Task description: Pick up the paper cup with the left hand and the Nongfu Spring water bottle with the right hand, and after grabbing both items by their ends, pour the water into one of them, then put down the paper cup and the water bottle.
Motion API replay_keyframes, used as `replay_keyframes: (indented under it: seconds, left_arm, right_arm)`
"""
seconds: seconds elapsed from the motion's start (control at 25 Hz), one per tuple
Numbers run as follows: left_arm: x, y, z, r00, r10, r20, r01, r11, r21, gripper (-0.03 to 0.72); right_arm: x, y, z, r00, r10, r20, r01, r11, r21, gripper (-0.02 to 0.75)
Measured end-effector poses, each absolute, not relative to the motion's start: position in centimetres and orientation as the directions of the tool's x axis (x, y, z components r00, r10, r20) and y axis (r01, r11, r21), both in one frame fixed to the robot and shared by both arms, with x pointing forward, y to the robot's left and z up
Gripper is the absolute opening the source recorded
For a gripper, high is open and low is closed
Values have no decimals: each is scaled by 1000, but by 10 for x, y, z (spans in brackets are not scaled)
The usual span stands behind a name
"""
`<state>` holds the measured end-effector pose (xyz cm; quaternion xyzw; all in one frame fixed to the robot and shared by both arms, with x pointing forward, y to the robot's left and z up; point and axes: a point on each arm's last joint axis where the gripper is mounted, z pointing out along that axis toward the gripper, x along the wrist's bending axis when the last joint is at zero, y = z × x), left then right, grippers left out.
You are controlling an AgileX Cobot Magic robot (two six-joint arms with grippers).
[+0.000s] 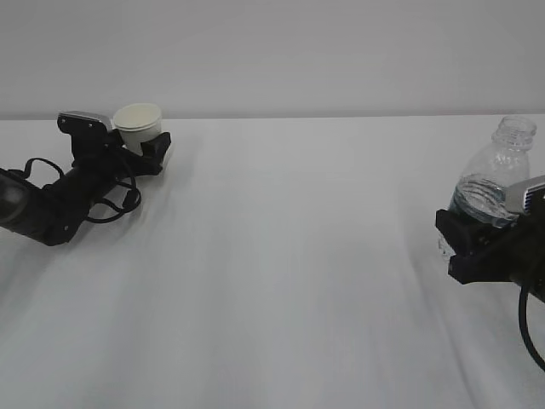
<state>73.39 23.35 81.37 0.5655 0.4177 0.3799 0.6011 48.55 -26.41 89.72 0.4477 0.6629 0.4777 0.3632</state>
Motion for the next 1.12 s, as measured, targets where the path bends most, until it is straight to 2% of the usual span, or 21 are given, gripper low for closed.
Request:
replay_keyframes:
  seconds: [0.24,0.52,1.12]
  left_arm:
    - [734,234,812,358,931,-73,33,65,997,645]
    - [734,234,813,360,930,-73,26,68,997,545]
    - [733,231,814,387,920,-57,14,56,998,507]
  right_arm:
    - [485,-264,897,-335,941,-54,247,143,959,403]
    - [485,-264,897,-337,940,-59,245,148,958,403]
    - [485,-264,897,-337,940,-59,245,148,958,403]
